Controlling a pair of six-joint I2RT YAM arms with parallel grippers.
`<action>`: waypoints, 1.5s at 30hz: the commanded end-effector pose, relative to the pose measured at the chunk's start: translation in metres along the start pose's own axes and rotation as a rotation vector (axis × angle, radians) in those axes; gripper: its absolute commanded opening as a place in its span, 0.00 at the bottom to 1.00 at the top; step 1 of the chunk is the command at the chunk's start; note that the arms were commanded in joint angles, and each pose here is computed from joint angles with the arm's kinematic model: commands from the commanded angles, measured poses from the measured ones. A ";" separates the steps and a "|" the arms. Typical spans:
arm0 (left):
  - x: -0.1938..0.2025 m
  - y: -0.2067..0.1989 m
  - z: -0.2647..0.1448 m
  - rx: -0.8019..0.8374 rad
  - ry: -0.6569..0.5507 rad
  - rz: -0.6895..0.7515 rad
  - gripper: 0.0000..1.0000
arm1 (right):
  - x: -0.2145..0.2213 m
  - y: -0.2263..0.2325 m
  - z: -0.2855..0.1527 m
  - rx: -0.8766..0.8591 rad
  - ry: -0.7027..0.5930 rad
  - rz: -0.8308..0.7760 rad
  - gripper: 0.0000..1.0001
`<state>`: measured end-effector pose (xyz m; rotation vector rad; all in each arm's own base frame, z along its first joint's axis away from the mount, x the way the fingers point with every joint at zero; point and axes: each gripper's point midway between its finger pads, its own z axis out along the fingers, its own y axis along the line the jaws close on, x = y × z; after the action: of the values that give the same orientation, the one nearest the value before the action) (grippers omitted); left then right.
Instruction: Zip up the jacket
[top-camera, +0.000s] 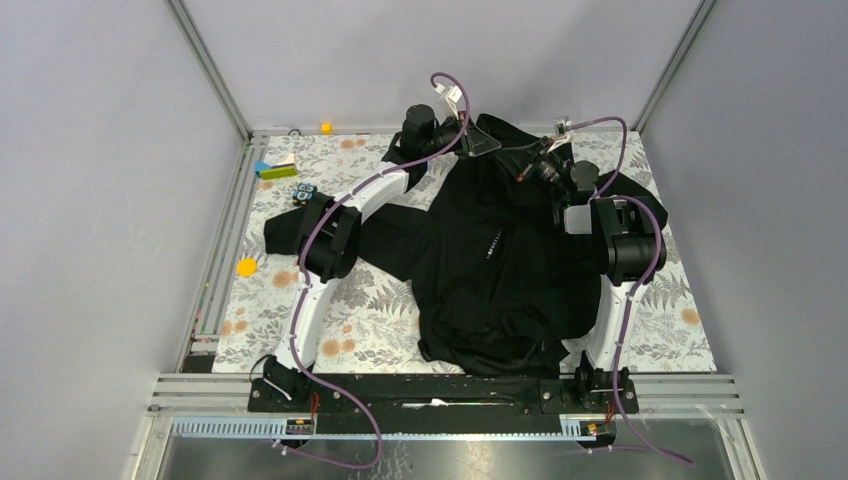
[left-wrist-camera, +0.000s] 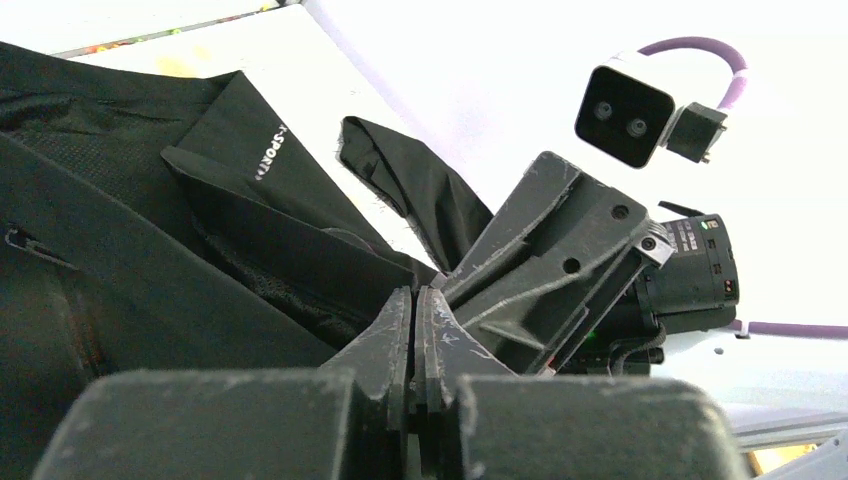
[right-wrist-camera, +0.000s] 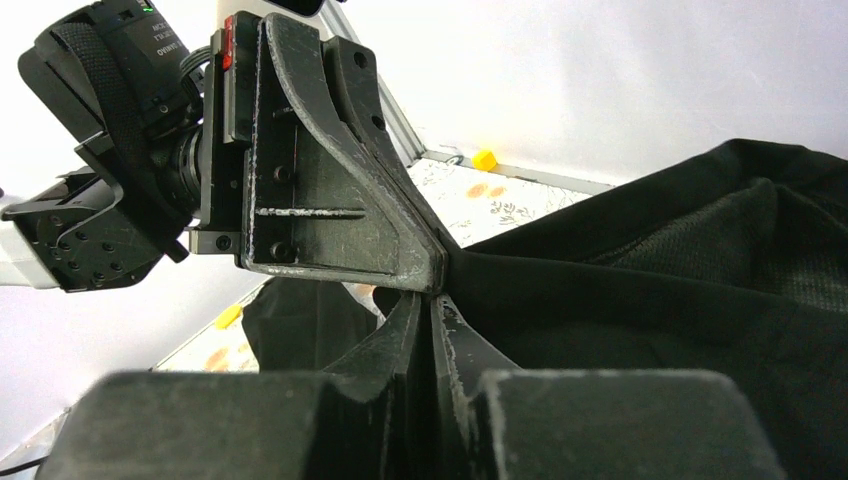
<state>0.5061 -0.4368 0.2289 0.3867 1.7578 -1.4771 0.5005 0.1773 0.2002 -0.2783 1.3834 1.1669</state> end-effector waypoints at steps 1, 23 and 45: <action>-0.028 -0.035 -0.006 0.035 -0.048 0.066 0.00 | -0.042 0.018 0.002 0.004 -0.153 -0.085 0.23; -0.040 -0.031 -0.016 -0.086 -0.085 -0.024 0.00 | 0.007 0.055 0.002 0.186 -0.001 -0.099 0.37; -0.042 -0.040 -0.021 -0.069 -0.086 -0.027 0.00 | 0.035 0.008 -0.005 0.360 0.008 -0.105 0.52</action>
<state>0.5076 -0.4220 0.2197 0.2150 1.9010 -1.3982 0.4718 0.1980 0.1569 -0.0820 1.6212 0.8596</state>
